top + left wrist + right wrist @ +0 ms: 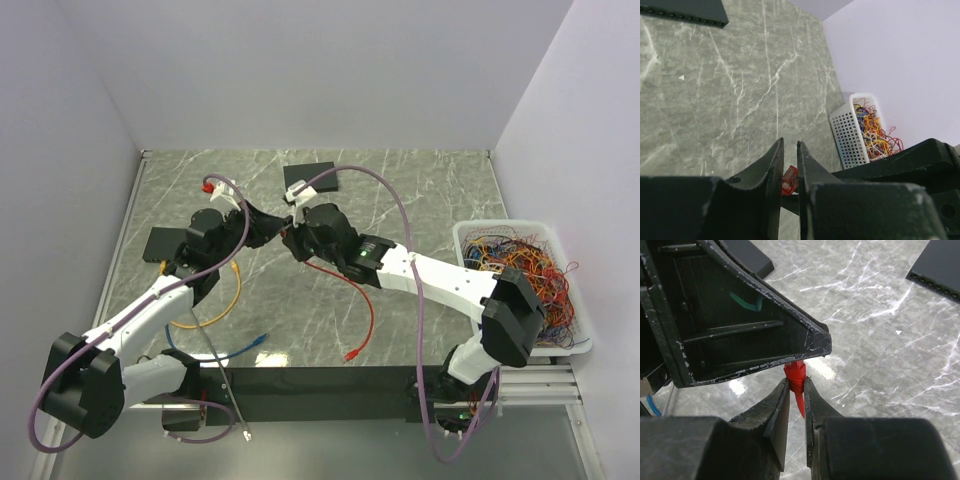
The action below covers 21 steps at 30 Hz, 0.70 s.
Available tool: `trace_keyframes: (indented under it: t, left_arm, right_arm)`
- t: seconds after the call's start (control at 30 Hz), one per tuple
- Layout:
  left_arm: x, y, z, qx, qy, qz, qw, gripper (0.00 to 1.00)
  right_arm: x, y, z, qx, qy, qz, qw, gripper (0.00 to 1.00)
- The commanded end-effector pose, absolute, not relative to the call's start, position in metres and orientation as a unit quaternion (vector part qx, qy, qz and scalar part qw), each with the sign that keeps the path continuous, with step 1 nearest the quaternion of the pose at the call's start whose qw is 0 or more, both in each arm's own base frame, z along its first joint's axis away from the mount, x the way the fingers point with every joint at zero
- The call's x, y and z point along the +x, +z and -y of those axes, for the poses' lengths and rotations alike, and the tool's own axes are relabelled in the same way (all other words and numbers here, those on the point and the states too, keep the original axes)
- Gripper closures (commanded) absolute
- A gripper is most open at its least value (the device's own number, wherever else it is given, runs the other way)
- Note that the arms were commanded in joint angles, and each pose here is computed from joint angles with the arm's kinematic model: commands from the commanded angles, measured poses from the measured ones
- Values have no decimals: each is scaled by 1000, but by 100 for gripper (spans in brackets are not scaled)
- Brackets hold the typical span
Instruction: Insert the plug into the switch port
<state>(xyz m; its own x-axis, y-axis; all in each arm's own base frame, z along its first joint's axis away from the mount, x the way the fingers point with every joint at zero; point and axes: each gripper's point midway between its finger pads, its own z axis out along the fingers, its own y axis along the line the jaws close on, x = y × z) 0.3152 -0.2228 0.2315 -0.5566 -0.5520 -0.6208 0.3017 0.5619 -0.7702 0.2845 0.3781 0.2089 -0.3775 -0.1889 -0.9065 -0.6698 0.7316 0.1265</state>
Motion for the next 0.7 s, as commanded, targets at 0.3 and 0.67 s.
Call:
trace_keyframes:
  t: [0.3, 0.67]
  left_arm:
    - [316, 255, 187, -97, -363, -770, 515, 64]
    - [309, 262, 169, -135, -346, -764, 527, 47]
  right_arm:
    - [266, 242, -341, -238, 262, -773, 527, 100]
    - [272, 222, -282, -158, 255, -807, 509, 100]
